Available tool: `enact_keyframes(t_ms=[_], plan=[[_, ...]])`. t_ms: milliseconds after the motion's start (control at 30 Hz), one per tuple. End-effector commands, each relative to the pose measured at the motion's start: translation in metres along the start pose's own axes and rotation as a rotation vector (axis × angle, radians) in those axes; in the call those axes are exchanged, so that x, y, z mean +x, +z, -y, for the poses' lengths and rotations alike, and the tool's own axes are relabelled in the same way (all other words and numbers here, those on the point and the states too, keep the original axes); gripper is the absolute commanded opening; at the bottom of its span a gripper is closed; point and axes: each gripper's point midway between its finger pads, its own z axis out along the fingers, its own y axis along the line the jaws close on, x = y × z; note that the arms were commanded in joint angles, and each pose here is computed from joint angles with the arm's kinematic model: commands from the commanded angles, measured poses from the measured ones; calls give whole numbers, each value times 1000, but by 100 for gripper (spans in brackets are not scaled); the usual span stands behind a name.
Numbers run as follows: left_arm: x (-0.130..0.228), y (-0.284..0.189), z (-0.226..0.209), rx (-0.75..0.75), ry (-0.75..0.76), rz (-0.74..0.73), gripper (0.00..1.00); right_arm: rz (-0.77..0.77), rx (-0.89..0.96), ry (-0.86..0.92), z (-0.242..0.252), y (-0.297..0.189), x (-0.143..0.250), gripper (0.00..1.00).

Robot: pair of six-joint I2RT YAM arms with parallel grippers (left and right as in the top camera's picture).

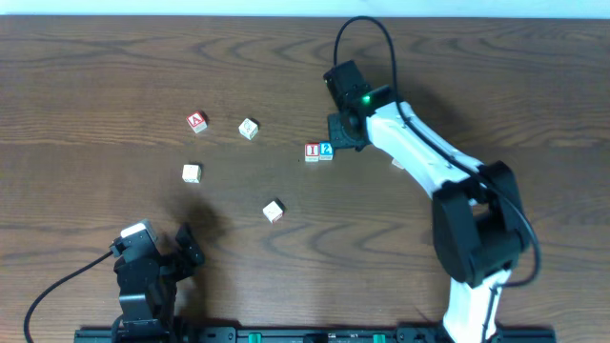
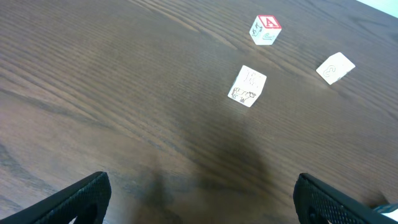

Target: Spell out Ai2

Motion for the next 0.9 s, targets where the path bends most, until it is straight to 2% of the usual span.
enact_keyframes(t_ms=[0, 200, 367, 567, 733, 867], plan=[[4, 2, 0, 1, 10, -7, 95, 149, 15, 11, 13, -58, -31, 1], [4, 2, 0, 1, 10, -7, 95, 226, -10, 27, 25, -115, -23, 2], [4, 2, 0, 1, 10, -7, 95, 281, -30, 38, 41, -147, 7, 2], [4, 2, 0, 1, 10, -7, 95, 354, -61, 79, 69, -176, 73, 2], [4, 2, 0, 1, 10, -7, 95, 424, -121, 122, 88, -182, 133, 1], [4, 2, 0, 1, 10, -7, 95, 465, -186, 142, 90, -180, 161, 2]])
